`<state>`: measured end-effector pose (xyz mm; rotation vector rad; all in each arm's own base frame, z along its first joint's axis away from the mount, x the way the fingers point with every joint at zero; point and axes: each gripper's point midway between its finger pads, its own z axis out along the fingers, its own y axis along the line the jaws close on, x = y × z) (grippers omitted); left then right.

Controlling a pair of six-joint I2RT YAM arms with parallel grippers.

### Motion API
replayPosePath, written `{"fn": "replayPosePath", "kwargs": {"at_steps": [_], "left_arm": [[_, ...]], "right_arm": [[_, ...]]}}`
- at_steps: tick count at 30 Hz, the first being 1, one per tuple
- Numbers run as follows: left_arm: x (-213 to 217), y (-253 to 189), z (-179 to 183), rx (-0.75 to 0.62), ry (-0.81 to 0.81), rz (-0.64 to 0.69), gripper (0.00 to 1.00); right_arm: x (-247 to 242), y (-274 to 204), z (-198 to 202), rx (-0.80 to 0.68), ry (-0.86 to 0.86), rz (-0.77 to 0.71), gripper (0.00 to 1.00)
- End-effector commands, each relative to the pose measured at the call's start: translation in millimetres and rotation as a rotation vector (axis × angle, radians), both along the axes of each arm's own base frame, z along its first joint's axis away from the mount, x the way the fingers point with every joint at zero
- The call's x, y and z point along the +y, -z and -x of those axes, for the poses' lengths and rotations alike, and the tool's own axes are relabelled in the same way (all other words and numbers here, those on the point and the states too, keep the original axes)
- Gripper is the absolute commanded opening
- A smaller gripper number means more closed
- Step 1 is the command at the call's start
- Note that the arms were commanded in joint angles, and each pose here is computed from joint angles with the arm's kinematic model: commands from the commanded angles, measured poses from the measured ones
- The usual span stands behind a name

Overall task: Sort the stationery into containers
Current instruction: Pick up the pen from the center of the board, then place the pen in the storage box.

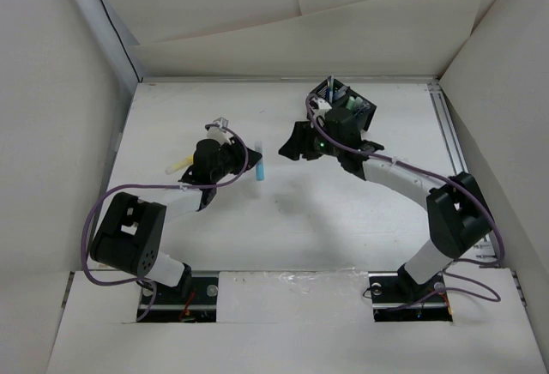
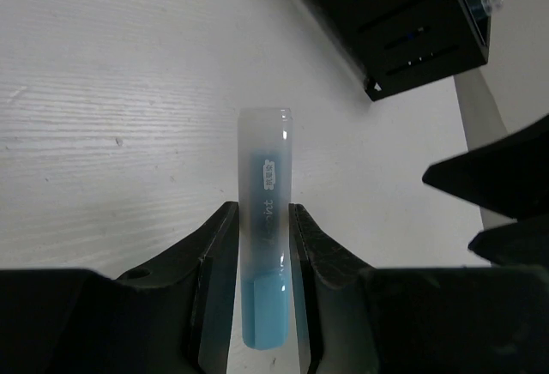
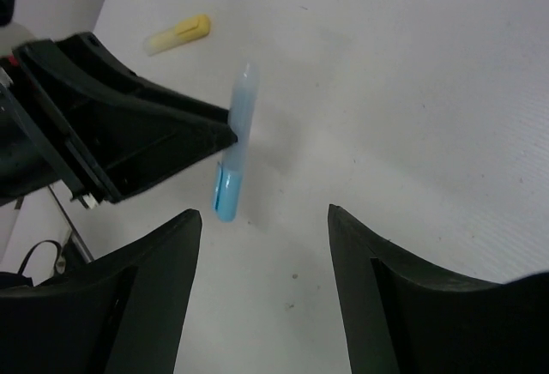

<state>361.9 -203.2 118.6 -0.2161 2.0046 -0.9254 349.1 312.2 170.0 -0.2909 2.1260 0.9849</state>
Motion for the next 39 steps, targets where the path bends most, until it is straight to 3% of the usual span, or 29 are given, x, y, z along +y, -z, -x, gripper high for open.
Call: {"fn": "replayPosePath", "kwargs": {"at_steps": [1,5,17,26,27,28,30,32,35,36,39], "left_arm": [[-12.7,-32.3,8.7,-0.159,0.119,0.031,0.08],[-23.2,-37.3,14.0,-0.167,0.161,0.042,0.08],[-31.8,-46.5,18.9,-0.191,0.214,0.085,0.08],[-33.6,-41.7,22.6,-0.175,0.230,0.094,0.08],[-33.7,-38.2,22.2,-0.166,0.230,0.091,0.08],[-33.7,-38.2,22.2,-0.166,0.230,0.091,0.08],[-33.7,-38.2,22.2,-0.166,0.230,0.091,0.12],[-34.7,-38.3,23.5,-0.166,0.239,0.094,0.25],[-39.1,-42.8,28.5,-0.180,0.279,0.108,0.55],[-40.4,-44.9,29.6,-0.188,0.290,0.112,0.70],[-43.8,-50.7,32.9,-0.203,0.317,0.132,0.78]], "right_arm": [[25.8,-41.8,-9.5,-0.089,-0.041,-0.081,0.67],[37.0,-52.9,-24.9,-0.088,-0.005,-0.107,0.64],[68.3,-11.5,-45.8,0.020,-0.011,-0.101,0.64],[75.9,-0.3,-42.2,0.051,-0.032,-0.100,0.33],[76.4,4.3,-42.4,0.066,-0.028,-0.099,0.23],[76.4,4.3,-42.4,0.066,-0.028,-0.099,0.19],[74.7,0.0,-44.6,0.054,-0.013,-0.100,0.12],[70.5,-3.4,-49.0,0.040,0.026,-0.100,0.05],[60.8,-8.0,-53.1,0.025,0.065,-0.096,0.02],[49.2,-15.7,-62.8,0.009,0.099,-0.103,0.02],[19.7,-25.2,-83.8,-0.020,0.191,-0.102,0.00]]}}
